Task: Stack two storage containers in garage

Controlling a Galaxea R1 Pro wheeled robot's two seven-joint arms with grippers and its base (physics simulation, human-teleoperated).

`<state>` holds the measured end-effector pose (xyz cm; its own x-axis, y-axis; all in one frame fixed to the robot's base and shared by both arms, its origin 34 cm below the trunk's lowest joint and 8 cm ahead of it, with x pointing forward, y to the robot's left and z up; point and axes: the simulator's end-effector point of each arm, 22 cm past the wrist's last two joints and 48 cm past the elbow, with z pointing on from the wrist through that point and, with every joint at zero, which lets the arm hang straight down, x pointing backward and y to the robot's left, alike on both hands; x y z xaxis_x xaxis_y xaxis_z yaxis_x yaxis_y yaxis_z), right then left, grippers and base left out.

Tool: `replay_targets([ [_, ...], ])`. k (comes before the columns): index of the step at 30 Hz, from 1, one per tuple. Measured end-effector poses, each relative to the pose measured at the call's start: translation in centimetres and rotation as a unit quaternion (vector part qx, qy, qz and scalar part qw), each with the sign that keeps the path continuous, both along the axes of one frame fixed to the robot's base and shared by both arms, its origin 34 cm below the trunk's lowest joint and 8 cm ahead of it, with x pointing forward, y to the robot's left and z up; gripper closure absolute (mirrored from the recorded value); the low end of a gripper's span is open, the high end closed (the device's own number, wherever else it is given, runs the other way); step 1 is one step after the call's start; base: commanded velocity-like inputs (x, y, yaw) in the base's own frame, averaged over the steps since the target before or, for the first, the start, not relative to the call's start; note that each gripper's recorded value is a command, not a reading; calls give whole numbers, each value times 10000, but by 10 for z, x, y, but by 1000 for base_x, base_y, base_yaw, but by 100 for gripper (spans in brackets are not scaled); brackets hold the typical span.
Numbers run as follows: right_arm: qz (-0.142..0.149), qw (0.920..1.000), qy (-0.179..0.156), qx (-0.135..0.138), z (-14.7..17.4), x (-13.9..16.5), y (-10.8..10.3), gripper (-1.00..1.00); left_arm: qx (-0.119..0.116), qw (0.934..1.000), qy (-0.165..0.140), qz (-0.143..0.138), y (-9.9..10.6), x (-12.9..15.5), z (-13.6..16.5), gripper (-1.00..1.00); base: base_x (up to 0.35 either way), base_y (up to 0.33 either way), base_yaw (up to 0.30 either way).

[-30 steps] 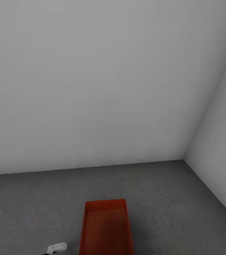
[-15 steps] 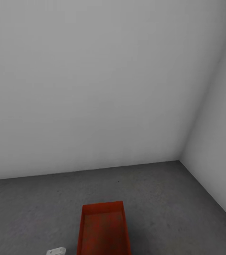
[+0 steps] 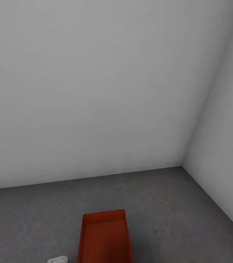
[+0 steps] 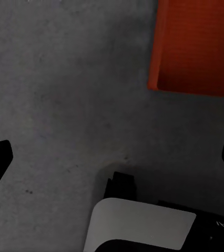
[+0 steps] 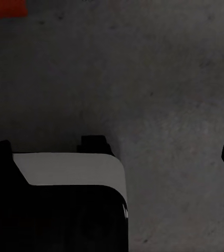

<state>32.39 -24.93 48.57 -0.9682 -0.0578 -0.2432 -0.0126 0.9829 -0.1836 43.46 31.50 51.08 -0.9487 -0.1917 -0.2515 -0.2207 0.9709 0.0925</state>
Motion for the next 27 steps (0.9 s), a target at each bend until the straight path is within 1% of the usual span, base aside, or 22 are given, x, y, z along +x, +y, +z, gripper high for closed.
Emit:
replay_targets([
  [6,1,10000,-2,-2,0,0,0,-100,5,10000,4,3,0,0,0,-100,0,0,-2],
  [11,29,10000,-1,3,0,0,1,-100,8,10000,93,3,0,-14,-4,-100,0,0,0],
  [14,48,10000,1,1,0,0,1,-100,8,9999,115,3,0,-18,-5,-100,0,0,0],
  [27,58,10000,2,8,0,0,2,-100,11,9999,126,3,0,-19,-6,-100,0,0,0],
])
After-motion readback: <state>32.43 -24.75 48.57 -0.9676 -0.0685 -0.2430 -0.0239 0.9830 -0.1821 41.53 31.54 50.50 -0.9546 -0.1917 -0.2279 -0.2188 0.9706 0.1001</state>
